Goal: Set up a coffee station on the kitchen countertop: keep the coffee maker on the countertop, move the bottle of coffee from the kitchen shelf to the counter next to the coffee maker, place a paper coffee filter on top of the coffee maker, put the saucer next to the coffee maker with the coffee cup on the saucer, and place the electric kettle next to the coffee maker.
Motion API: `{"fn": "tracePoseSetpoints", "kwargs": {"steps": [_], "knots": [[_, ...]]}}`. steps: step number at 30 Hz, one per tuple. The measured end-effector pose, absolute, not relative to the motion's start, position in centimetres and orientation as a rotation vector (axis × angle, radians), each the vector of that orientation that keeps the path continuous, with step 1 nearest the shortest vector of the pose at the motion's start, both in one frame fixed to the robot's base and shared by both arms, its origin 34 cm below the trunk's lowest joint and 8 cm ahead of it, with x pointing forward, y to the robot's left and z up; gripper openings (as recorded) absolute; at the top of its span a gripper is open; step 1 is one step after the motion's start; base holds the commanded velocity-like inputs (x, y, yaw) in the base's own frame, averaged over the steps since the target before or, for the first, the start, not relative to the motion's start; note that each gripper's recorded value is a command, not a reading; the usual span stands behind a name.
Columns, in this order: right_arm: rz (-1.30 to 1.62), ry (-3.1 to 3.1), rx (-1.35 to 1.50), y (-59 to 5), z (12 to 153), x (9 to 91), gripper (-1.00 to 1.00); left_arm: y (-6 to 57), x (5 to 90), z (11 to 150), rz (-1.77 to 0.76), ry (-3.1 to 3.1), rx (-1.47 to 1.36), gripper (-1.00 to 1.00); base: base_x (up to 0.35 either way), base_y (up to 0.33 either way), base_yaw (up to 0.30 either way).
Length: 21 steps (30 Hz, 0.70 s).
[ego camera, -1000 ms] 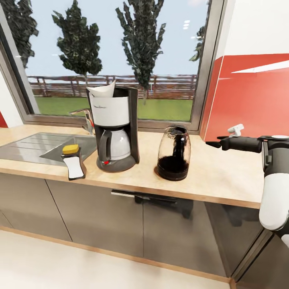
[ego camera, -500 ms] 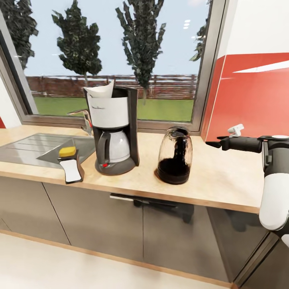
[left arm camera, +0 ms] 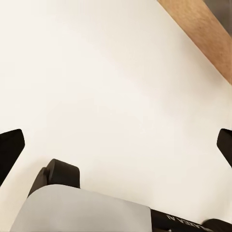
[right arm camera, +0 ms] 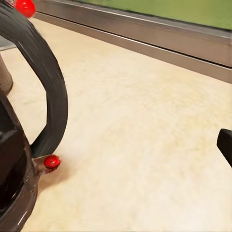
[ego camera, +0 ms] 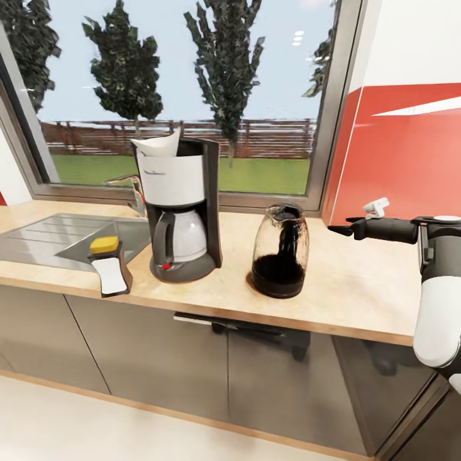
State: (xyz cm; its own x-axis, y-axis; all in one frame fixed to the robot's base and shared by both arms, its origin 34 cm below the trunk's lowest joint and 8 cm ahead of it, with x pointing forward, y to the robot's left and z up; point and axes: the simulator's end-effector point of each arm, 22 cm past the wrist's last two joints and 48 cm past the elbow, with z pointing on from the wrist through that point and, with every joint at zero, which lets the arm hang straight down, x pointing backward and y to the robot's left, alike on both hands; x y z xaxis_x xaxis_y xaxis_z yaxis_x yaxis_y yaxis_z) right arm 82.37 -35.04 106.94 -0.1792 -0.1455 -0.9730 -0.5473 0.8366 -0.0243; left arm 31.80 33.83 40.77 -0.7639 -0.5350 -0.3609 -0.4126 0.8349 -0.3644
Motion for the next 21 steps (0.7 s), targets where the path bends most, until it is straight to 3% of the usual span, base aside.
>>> {"fn": "tracePoseSetpoints", "kwargs": {"steps": [21], "knots": [[0.391,1.739,-0.537,-34.98,106.92,82.39,1.00,33.84,31.82,40.77,-0.365,2.557,-0.700,1.00,0.058,0.034,0.000]]}}
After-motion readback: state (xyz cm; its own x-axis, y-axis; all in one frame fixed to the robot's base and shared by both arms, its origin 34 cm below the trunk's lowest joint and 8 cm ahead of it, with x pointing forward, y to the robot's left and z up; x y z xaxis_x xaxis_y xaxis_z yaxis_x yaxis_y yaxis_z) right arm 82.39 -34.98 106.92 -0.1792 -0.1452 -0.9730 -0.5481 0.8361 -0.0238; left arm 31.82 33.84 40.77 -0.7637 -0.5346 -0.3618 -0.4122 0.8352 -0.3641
